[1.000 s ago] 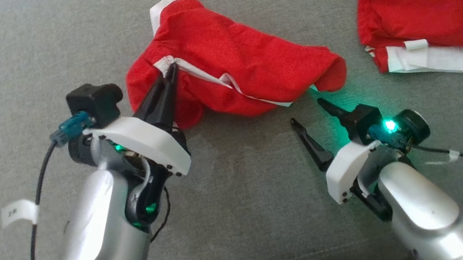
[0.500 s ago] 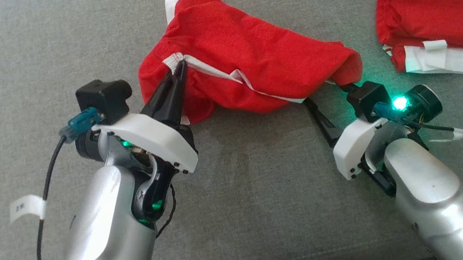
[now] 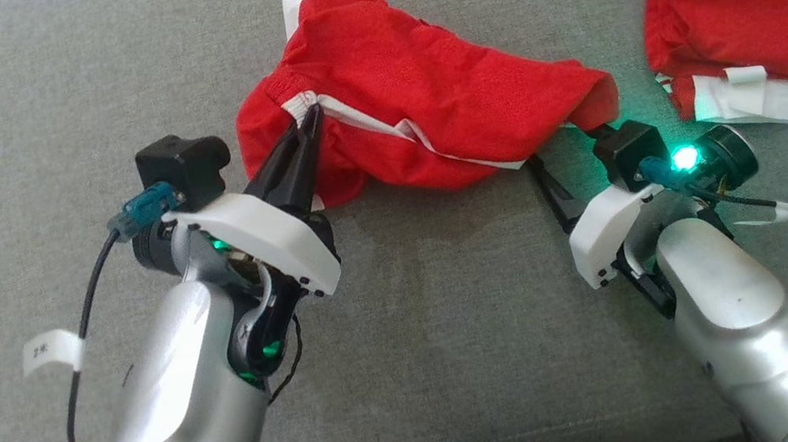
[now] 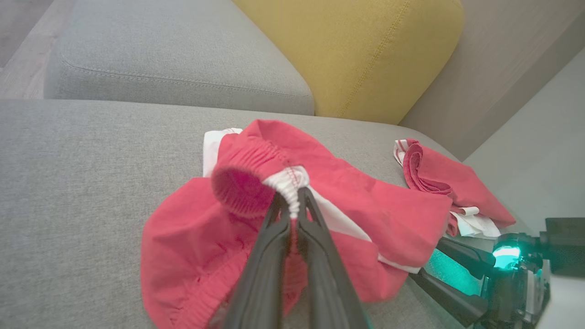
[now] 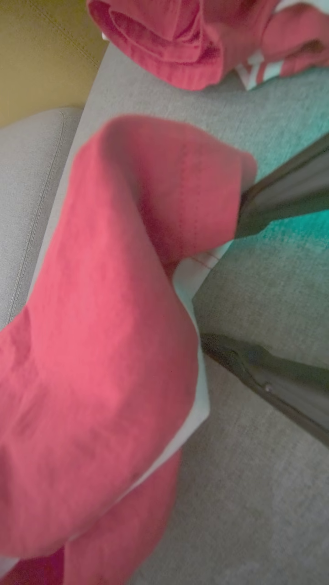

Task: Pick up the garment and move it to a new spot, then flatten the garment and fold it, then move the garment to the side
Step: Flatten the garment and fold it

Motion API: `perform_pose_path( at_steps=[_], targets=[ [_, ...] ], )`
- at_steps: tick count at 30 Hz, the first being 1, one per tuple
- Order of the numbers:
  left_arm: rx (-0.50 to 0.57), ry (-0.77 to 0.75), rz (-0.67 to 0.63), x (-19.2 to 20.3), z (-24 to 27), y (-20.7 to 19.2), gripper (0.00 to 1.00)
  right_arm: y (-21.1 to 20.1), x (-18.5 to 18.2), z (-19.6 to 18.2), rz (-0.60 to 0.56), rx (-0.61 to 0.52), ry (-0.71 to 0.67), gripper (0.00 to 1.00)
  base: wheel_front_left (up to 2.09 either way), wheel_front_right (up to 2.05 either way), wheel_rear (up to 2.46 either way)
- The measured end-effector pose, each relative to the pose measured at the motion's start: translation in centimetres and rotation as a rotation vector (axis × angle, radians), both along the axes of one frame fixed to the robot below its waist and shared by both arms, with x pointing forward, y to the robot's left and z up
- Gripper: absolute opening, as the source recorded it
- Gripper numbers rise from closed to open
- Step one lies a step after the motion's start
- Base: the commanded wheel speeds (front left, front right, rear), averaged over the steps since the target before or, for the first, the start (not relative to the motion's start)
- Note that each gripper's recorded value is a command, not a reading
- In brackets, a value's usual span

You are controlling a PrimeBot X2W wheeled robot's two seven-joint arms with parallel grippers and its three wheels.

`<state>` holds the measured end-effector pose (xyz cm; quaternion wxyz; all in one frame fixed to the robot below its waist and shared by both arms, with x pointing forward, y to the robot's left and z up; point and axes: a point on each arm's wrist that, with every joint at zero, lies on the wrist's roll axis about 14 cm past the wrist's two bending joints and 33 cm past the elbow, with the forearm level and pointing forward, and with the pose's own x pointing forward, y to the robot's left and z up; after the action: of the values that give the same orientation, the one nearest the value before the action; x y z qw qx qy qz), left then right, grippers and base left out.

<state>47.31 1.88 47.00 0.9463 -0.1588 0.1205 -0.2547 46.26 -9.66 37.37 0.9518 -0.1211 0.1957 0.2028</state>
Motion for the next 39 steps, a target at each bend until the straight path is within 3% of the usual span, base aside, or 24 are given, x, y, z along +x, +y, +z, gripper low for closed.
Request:
perform_pose_path(
  at_steps=[13,20,31,33,39],
  targets=[
    [0.008,0.002,0.003,0.1,-0.1,0.3,0.0,-1.1,0.7,0.6,-0.04,0.0,-0.016,1.0,0.0,0.0,0.0],
    [0.013,-0.008,0.006,0.5,0.1,0.6,0.0,-2.0,0.7,-0.3,-0.155,0.124,0.068,1.0,0.0,0.0,0.0],
    [0.015,0.004,0.02,0.4,-0.1,1.0,0.0,-0.3,0.8,-0.7,-0.132,0.169,0.122,1.0,0.0,0.0,0.0],
    [0.016,0.004,0.02,0.4,-0.2,1.0,0.0,-0.1,0.9,-0.7,-0.125,0.169,0.131,0.0,0.0,0.0,0.0],
    [0.022,-0.007,0.023,0.3,0.1,1.0,0.0,0.3,0.4,-0.6,-0.112,0.169,0.151,0.0,0.0,0.0,0.0]
  ],
)
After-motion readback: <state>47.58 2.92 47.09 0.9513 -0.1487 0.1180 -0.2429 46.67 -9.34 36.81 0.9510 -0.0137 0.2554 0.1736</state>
